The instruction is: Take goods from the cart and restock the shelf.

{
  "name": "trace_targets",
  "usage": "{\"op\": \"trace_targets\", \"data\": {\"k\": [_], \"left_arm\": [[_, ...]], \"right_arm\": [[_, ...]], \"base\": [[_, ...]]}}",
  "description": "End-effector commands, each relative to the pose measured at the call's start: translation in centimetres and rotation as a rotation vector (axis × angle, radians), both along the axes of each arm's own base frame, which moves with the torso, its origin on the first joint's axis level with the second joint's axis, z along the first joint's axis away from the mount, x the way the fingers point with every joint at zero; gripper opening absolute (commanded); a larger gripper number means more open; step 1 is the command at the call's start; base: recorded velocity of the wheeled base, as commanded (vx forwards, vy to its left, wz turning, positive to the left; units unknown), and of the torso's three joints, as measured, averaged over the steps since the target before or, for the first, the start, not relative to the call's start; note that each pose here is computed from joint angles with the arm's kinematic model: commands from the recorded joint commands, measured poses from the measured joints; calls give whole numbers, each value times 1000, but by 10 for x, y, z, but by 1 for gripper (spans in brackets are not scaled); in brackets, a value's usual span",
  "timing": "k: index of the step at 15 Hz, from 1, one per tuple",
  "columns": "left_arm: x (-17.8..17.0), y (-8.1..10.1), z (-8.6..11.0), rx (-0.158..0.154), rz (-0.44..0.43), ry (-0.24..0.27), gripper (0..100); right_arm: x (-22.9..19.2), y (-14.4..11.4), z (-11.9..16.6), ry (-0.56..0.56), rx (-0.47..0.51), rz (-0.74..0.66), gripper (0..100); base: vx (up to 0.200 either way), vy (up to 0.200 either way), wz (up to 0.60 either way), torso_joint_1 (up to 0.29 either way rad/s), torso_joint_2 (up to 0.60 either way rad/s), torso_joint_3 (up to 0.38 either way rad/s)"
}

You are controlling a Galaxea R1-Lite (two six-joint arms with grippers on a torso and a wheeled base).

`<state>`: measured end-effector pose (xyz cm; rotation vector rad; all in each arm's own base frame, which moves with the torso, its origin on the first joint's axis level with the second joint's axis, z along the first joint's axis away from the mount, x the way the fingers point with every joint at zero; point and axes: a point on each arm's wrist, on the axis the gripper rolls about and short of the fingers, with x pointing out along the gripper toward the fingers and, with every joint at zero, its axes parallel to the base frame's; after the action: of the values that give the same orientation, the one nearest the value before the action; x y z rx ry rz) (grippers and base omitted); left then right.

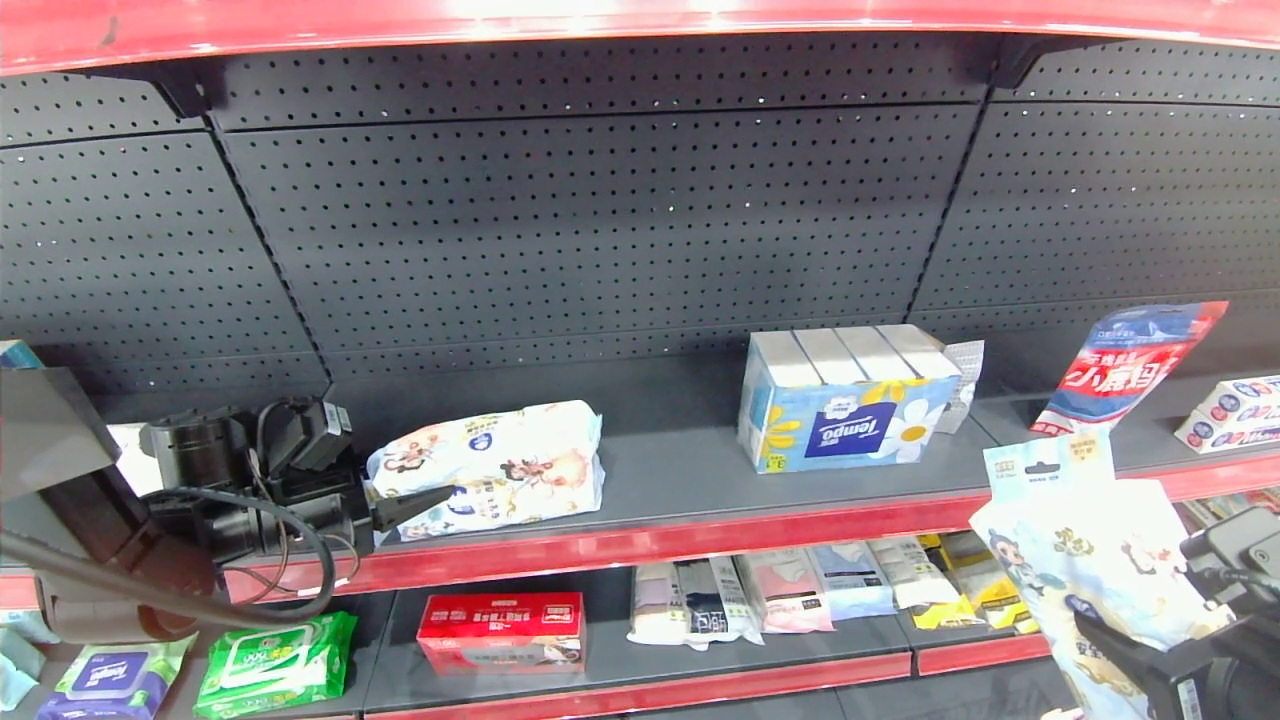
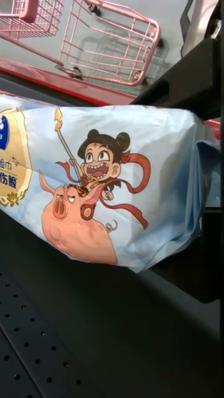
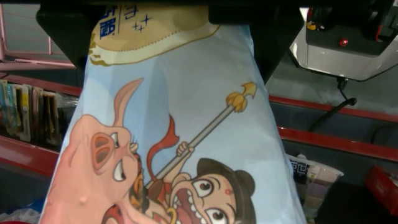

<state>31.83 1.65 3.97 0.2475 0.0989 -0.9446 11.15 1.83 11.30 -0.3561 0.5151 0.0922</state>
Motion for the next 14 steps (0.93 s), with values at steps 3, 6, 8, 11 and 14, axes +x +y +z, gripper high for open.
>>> {"op": "trace_targets", "data": {"k": [3, 6, 8, 11, 14], "left_arm": [[1, 0, -1, 0, -3, -1, 100], [1, -1, -1, -1, -5, 0, 100], [2, -1, 3, 5, -3, -29, 100], [2, 0, 7, 13, 5, -72, 100], [-3, 4, 8, 16, 18, -99, 100]], "right_arm": [[0, 0, 0, 0, -1, 1, 0], [0, 0, 0, 0, -1, 1, 0], [0, 0, 0, 2, -1, 0, 0], [0, 0, 0, 1, -2, -2, 0], [-1, 0, 0, 0, -2, -3, 0]], "base": [[0, 0, 0, 0, 0, 0], [0, 0, 0, 0, 0, 0], [0, 0, 0, 0, 0, 0], [0, 0, 0, 0, 0, 0], [0, 0, 0, 0, 0, 0]]}}
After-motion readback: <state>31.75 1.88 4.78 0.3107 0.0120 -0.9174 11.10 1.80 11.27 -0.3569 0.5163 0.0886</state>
